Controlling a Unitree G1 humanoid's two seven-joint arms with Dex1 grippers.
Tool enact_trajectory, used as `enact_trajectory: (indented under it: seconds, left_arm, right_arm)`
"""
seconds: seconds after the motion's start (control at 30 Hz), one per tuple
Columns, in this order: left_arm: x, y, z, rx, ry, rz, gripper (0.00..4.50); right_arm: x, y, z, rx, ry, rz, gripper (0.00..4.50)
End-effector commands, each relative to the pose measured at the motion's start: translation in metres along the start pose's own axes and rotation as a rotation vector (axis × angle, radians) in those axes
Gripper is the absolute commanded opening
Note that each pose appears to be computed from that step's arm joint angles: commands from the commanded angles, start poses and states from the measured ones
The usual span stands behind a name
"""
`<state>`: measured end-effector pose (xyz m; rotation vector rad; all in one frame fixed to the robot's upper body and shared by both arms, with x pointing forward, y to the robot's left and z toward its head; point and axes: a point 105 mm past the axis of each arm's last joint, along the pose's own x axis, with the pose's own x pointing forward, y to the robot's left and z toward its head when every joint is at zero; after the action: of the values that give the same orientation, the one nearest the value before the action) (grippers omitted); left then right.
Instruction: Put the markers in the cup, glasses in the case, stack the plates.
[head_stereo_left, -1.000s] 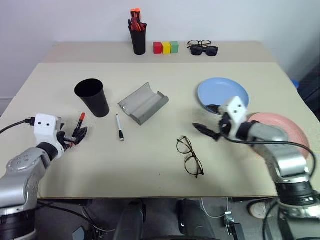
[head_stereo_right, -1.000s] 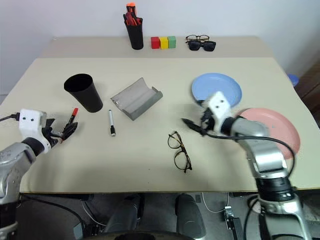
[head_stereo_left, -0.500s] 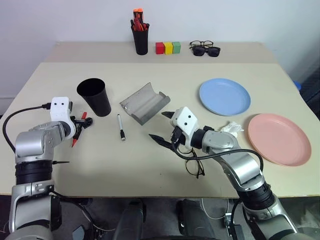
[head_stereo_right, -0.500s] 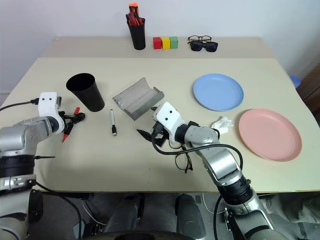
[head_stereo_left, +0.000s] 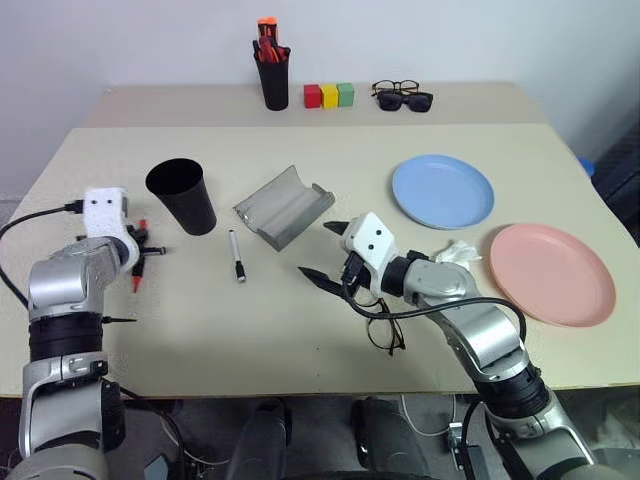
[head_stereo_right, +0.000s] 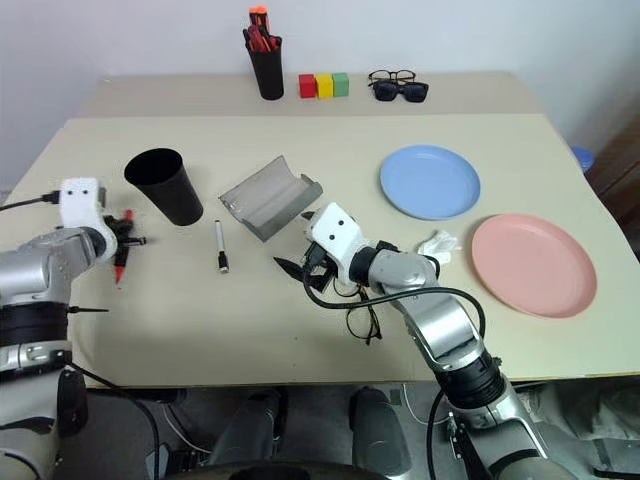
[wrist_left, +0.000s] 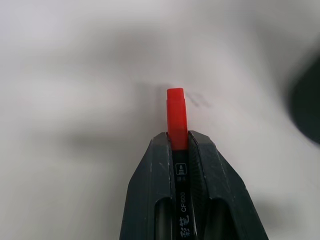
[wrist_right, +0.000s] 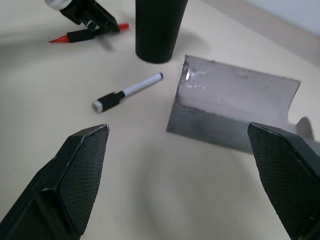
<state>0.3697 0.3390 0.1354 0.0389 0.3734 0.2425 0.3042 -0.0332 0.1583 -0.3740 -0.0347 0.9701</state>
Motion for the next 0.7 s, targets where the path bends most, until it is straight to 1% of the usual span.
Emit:
enact_trajectory:
  seconds: [0.03,0.07,0.1,0.17,0.23,0.27,0.33,0.4,0.57,0.7]
  left_arm:
    - [-0.026,0.027,0.076,-0.087,-0.363,0.105,0.03]
    - [-0.04,0.026,0.105,-0.112,-0.506,0.102,0.03]
    - [-0.053,0.023,0.129,-0.119,-0.624,0.092,0.03]
    - [-0.066,0.016,0.152,-0.105,-0.744,0.076,0.03]
    - [-0.074,-0.021,0.175,-0.034,-0.859,-0.03,0.03]
    - [-0.074,-0.039,0.18,-0.019,-0.889,-0.085,0.03]
    - [-0.073,-0.061,0.184,-0.02,-0.942,-0.142,0.03]
    - [-0.067,-0.075,0.179,0.018,-0.96,-0.159,0.03]
    - [-0.05,-0.087,0.16,0.015,-0.928,-0.173,0.03]
    - [-0.045,-0.089,0.147,0.018,-0.91,-0.167,0.03]
  right_arm:
    - [0.004,-0.003,0.018,-0.047,-0.065,0.007,4.5]
    - [0.005,-0.006,0.022,-0.051,-0.082,0.003,4.5]
    - [0.007,-0.008,0.027,-0.052,-0.103,-0.002,4.5]
    - [0.009,-0.012,0.033,-0.049,-0.133,-0.013,4.5]
    - [0.016,-0.022,0.047,-0.035,-0.195,-0.069,4.5]
    - [0.018,-0.026,0.052,-0.027,-0.216,-0.092,4.5]
    - [0.022,-0.028,0.056,-0.023,-0.234,-0.112,4.5]
    - [0.023,-0.028,0.057,-0.023,-0.24,-0.117,4.5]
    - [0.022,-0.027,0.055,-0.024,-0.239,-0.133,4.5]
    - [0.019,-0.027,0.054,-0.023,-0.236,-0.145,4.5]
